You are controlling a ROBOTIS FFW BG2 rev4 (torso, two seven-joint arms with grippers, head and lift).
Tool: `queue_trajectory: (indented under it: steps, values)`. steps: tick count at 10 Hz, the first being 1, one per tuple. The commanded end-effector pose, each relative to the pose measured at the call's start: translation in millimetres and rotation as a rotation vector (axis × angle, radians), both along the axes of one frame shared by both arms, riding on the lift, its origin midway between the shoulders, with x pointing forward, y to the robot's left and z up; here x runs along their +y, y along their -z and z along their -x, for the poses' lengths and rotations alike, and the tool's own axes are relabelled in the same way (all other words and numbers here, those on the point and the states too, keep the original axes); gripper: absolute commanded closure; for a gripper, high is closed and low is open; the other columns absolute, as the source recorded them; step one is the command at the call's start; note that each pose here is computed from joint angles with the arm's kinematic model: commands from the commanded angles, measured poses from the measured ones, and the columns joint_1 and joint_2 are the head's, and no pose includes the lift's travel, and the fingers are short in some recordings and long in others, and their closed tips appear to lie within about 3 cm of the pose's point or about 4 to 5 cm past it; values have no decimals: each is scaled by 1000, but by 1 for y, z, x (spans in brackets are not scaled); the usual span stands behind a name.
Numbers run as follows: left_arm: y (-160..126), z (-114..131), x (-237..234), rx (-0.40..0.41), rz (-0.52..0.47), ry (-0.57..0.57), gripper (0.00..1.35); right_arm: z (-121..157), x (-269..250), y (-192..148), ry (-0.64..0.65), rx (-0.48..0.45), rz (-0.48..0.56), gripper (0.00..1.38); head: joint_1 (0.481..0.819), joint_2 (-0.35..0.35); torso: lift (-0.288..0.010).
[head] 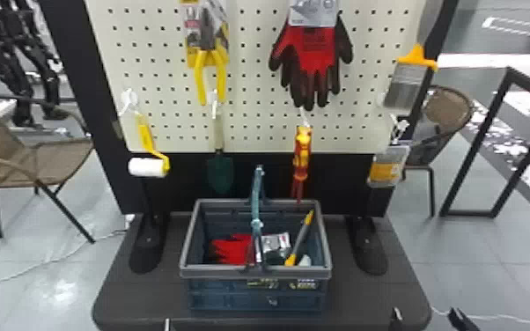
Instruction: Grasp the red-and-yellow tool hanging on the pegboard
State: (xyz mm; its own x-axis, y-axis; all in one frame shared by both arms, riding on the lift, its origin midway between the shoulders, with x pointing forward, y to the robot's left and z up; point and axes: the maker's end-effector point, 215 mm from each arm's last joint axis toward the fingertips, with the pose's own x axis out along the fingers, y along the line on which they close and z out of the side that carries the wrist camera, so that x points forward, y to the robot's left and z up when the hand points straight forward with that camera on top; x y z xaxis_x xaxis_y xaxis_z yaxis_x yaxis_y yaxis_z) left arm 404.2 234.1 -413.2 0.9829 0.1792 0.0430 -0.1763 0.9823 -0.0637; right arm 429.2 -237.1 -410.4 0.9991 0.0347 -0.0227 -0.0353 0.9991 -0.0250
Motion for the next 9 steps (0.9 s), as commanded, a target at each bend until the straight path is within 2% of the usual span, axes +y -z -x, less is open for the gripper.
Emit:
queue_trajectory:
  steps: [1,6,7,9]
  values:
    - [0,0,0,1,2,-3,127,-1,0,-3,1,-5,17,292,549,0,-100]
    - [1,0,-1,2,1,0,128,-3,-2,-2,6,-3,11,292,549,0,-100]
    - [1,0,-1,4,1,0,128,-11,0,-7,-6,-11,5,292,549,0,-100]
    - [1,-2,-2,4,1,1,128,-43,11,-23,-87,-26,-11,292,549,0,-100]
